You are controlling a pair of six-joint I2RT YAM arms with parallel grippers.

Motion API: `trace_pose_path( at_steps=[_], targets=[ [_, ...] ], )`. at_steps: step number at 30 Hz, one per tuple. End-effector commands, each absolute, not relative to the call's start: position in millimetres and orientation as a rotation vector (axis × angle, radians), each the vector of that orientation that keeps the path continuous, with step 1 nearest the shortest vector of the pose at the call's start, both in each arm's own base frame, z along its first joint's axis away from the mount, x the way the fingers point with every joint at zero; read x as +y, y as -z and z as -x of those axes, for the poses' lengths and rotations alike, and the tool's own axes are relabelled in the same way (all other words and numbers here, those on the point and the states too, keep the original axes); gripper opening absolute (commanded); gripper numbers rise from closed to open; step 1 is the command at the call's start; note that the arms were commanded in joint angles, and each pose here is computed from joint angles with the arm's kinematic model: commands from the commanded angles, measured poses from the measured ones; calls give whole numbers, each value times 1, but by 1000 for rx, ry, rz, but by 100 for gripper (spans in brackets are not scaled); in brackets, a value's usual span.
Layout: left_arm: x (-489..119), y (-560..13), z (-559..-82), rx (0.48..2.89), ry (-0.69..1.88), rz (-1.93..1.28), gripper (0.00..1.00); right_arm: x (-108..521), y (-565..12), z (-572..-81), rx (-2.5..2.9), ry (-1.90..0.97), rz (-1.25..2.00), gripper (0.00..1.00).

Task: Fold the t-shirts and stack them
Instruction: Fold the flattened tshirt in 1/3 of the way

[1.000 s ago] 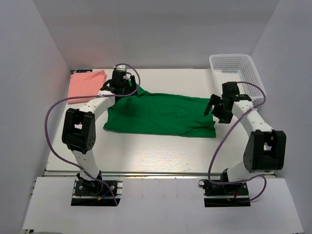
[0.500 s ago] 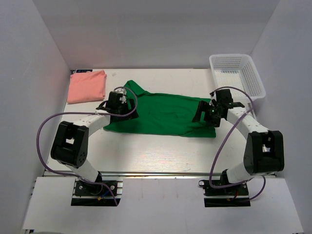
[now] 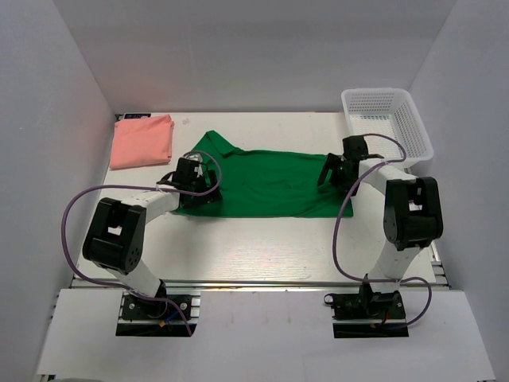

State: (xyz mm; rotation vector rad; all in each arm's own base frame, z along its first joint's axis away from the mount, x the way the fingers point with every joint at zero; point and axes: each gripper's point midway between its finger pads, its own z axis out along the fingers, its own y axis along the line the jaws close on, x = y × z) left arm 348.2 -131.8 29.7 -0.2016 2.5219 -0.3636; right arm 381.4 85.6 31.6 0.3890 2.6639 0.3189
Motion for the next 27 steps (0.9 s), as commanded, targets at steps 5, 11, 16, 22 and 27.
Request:
trace_pose_path(
  at_steps=[5, 11, 16, 22, 27],
  targets=[
    [-108, -29, -334, 2546, 225, 265, 99, 58, -55, -392, 2564, -147, -489, 89],
    [-115, -56, -340, 2469, 297, 248, 99, 80, -91, -380, 2507, -291, -316, 89],
    [-121, -84, -352, 2375, 350, 234, 99, 124, -100, -354, 2498, -588, -126, 89],
    [-107, -73, -352, 2383, 253, 258, 99, 135, -63, -333, 2589, -703, -136, 89],
    [-69, -38, -344, 2447, 20, 351, 99, 125, -36, -331, 2660, -661, -222, 89]
  ],
)
